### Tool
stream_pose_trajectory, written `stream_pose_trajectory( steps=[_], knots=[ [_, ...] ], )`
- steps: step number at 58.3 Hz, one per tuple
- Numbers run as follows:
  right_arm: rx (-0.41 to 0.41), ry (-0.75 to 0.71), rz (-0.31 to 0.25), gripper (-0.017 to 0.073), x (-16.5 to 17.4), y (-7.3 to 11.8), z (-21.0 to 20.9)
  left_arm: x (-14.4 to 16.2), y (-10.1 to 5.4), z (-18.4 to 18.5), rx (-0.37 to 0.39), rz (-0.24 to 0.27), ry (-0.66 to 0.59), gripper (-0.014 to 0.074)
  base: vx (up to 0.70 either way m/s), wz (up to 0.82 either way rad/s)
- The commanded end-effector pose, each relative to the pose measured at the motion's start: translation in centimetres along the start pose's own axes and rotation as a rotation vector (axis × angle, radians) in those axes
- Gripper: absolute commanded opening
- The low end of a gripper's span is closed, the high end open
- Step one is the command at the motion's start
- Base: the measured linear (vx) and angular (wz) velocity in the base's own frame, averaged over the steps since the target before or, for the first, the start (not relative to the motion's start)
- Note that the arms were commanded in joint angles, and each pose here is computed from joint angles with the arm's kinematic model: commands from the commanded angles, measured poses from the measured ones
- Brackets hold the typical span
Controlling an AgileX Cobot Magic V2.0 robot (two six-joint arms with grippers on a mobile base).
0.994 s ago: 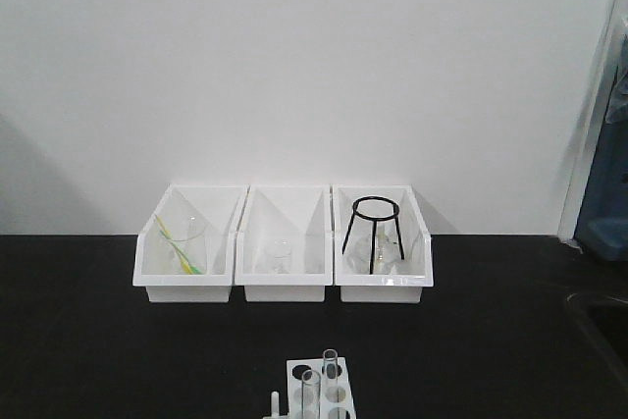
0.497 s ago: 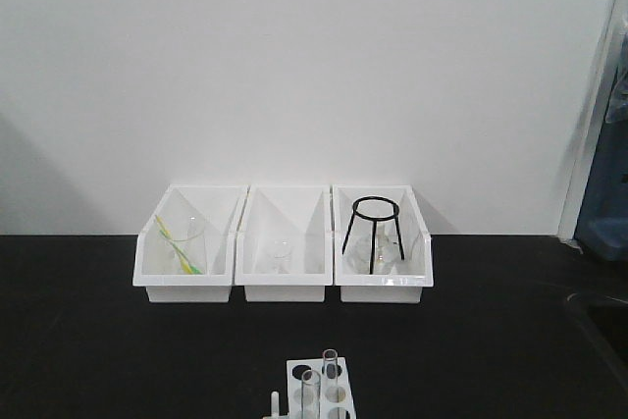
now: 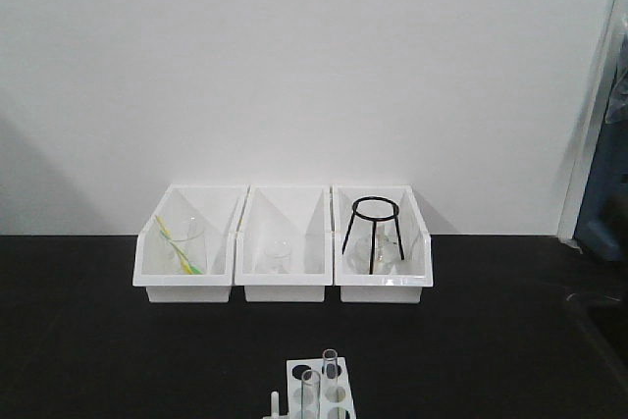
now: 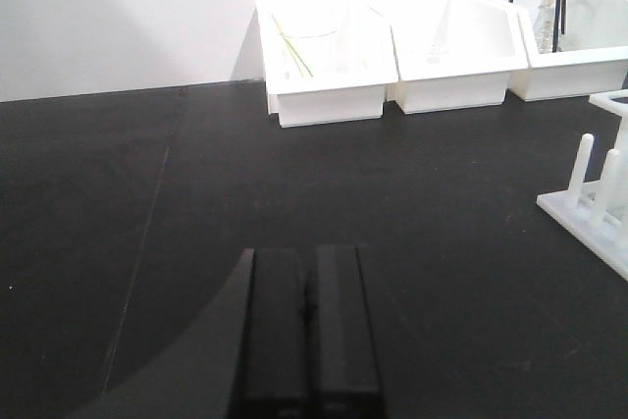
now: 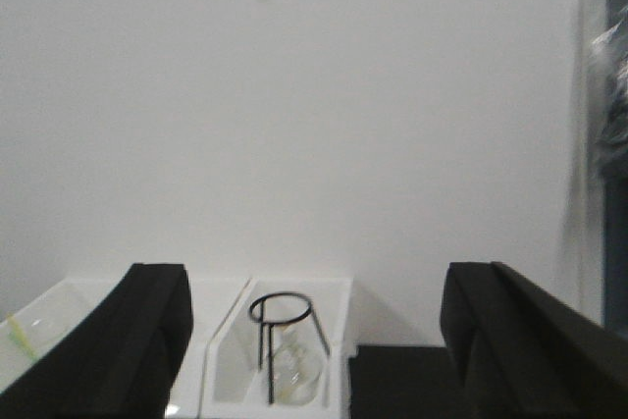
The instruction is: Flip and reinsert test tube from rack
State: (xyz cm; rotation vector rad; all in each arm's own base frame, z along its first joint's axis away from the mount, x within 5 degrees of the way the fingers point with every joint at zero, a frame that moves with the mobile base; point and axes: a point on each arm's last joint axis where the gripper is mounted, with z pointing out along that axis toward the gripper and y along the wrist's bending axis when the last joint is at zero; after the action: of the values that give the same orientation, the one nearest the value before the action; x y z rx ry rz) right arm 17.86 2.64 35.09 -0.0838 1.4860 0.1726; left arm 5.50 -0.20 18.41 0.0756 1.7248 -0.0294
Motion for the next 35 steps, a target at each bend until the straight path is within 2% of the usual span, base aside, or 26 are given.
stream_pose_trajectory(
  steps=[1, 10, 17, 21, 35],
  knots=[
    [-0.139, -0.031, -0.027, 0.0561, 2.8, 1.9, 0.5, -0.9, -0.1, -0.1, 0.013, -0.011, -0.092, -0.0006, 0.00, 0.00],
    [-0.437, 0.074, -0.070, 0.0540, 9.6, 6.4, 0.7, -0.9, -0.1, -0.1, 0.013, -0.011, -0.092, -0.0006, 0.00, 0.00],
    [-0.592, 0.136, -0.122, 0.0538, 12.8, 9.3, 1.8, -0.9, -0.1, -0.1, 0.013, -0.011, -0.092, -0.0006, 0.00, 0.00],
    [-0.633, 0.136, -0.141, 0.0538, 13.9, 10.3, 2.6, -0.9, -0.1, -0.1, 0.013, -0.011, -0.092, -0.0006, 0.00, 0.00],
    [-0.664, 0.140, -0.096, 0.0538, 16.2, 12.3, 6.8, -0.9, -0.1, -0.1, 0.013, -0.011, -0.092, -0.0006, 0.00, 0.00]
  ],
)
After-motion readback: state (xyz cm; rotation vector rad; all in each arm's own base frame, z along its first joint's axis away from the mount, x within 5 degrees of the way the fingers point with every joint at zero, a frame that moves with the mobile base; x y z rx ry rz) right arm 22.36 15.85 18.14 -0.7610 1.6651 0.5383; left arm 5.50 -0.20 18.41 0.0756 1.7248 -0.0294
